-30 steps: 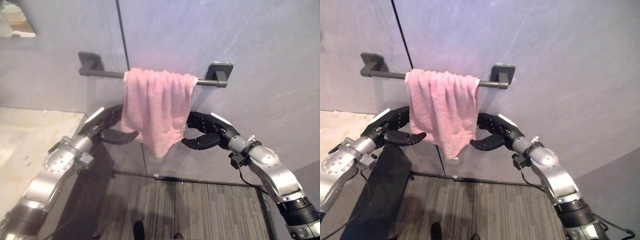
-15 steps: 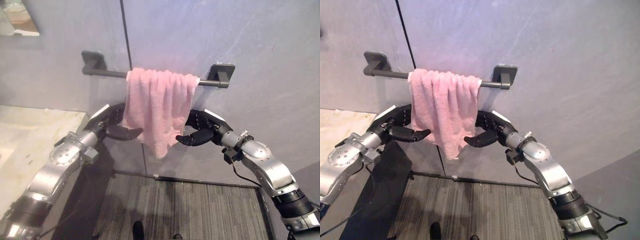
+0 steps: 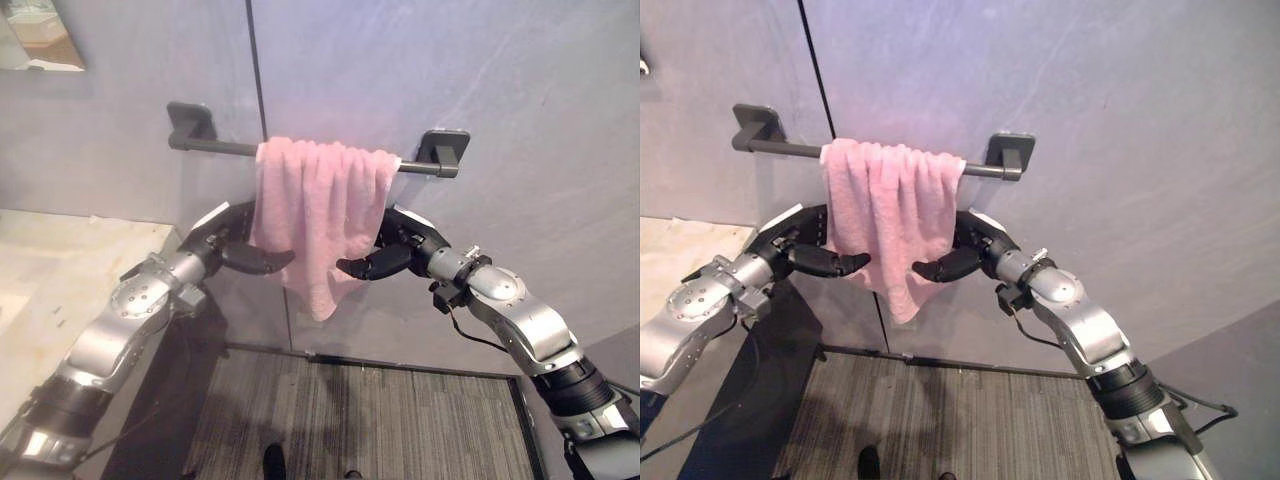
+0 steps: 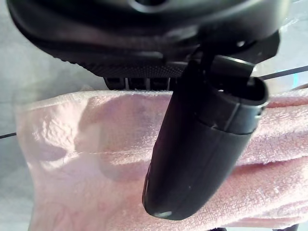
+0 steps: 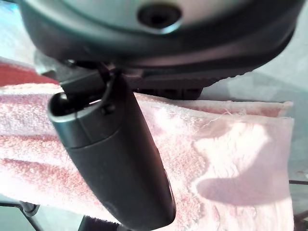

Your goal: Organize the bathroom.

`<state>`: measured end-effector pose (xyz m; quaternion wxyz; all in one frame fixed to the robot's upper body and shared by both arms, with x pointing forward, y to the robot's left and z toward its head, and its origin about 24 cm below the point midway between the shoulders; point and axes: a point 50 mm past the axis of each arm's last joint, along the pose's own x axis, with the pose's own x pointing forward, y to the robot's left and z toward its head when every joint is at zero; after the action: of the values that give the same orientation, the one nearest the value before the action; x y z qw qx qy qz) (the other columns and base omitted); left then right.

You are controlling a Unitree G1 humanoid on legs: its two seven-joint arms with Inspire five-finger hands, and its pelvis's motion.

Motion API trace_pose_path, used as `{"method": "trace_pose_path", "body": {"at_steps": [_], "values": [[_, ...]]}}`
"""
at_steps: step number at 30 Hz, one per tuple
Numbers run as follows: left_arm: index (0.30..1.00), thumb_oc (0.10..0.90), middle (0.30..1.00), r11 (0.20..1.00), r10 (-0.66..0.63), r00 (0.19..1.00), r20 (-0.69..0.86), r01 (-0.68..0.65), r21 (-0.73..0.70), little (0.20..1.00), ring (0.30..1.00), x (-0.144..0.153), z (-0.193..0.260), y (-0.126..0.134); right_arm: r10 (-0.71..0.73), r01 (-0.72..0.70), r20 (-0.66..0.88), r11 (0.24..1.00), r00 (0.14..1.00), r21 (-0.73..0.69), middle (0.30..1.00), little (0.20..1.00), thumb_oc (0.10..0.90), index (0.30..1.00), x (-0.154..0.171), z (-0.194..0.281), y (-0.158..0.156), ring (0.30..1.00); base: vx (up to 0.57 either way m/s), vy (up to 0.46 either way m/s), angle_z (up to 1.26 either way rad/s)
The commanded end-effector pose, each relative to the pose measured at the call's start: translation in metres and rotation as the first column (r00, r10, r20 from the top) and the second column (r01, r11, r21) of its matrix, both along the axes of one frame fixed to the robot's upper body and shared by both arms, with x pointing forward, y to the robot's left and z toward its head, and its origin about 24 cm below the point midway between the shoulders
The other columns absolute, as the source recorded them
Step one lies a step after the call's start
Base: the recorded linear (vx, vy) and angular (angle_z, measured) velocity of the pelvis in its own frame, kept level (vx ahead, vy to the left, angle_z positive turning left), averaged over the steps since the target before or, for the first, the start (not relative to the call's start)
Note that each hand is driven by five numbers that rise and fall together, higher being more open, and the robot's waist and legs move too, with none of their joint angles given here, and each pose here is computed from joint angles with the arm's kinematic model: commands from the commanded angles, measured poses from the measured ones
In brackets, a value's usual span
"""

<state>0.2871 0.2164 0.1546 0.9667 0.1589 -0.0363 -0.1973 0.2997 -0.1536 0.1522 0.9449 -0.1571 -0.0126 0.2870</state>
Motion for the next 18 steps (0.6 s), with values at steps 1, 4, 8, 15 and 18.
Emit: {"method": "trace_pose_path", "body": {"at_steps": [1,4,8,15,18], "values": [[0.9,0.8,0.9,0.998,-0.005,0.976,0.219,0.02,-0.066,0.9,0.9,0.0115,0.0532,-0.0043,0.023,-0.044,0.228,0.995,0.973,0.088,0.9,0.9,0.8,0.9,0.0105,0.0597,0.0153,0.9,0.0,0.0,0.0],[0.587,0.591,0.587,0.998,-0.011,0.978,0.208,0.024,-0.064,0.587,0.587,0.0123,0.0522,-0.0065,0.012,-0.033,0.225,0.995,0.974,0.09,0.429,0.429,0.486,0.429,0.0108,0.0578,0.0171,0.429,0.0,0.0,0.0],[0.3,0.4,0.3,0.998,-0.017,0.979,0.205,0.03,-0.06,0.3,0.3,0.014,0.051,-0.0077,-0.001,-0.021,0.221,0.995,0.975,0.097,0.3,0.3,0.4,0.3,0.0122,0.0568,0.0179,0.3,0.0,0.0,0.0],[0.3,0.4,0.3,0.998,-0.005,0.979,0.202,0.019,-0.068,0.3,0.3,0.0152,0.0504,-0.0068,-0.017,-0.006,0.216,0.994,0.976,0.106,0.3,0.3,0.4,0.3,0.0124,0.0547,0.0165,0.3,0.0,0.0,0.0],[0.3,0.4,0.3,0.997,0.004,0.979,0.202,0.011,-0.074,0.3,0.3,0.0153,0.0501,-0.0056,-0.026,0.004,0.212,0.994,0.977,0.106,0.3,0.3,0.4,0.3,0.0123,0.0536,0.0154,0.3,0.0,0.0,0.0]]}}
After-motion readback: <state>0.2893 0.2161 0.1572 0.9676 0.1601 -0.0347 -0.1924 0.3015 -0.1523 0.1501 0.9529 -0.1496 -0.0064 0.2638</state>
